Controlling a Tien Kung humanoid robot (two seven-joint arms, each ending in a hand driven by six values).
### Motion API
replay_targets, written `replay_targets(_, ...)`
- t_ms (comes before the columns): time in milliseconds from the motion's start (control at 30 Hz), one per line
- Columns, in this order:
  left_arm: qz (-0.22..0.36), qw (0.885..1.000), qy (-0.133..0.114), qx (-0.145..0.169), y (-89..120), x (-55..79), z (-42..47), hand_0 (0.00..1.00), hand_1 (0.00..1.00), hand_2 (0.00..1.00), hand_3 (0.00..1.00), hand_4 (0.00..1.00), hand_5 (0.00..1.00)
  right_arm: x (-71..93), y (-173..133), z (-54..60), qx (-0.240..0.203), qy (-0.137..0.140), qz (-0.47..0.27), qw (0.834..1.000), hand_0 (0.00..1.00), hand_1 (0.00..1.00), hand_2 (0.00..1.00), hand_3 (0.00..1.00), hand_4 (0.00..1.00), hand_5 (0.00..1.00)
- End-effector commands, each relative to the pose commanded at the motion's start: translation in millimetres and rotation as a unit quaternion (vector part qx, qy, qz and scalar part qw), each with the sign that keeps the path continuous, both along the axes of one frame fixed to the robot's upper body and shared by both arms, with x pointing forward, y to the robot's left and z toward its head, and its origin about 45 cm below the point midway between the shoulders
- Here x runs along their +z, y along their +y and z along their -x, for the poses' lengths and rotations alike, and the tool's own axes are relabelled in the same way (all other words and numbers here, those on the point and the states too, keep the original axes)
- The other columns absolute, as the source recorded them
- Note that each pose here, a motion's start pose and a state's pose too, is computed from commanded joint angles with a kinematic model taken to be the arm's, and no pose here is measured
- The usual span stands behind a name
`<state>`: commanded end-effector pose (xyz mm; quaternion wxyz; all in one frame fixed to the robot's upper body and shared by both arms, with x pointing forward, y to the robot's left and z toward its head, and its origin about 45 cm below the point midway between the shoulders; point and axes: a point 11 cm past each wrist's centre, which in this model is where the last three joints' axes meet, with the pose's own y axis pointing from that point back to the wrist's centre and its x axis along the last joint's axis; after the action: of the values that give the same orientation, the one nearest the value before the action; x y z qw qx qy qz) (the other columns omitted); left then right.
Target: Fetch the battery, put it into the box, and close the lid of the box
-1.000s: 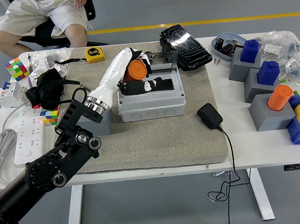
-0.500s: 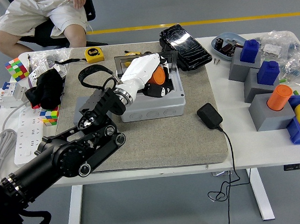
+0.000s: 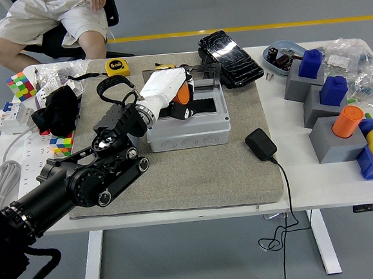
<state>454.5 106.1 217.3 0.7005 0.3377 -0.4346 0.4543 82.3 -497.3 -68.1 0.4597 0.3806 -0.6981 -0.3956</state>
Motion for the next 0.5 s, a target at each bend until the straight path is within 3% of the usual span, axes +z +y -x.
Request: replay_targets(500,0.012,1.000,0.003,-0.008,-3.2,-2.6,2.4,0.299,0.284,0.276,0.374,0.998,0.152,-0.4,0.6,0.7,0.003,0.002,0.000,1.000,0.555,0.593,0.592,0.553,0.928,0.490)
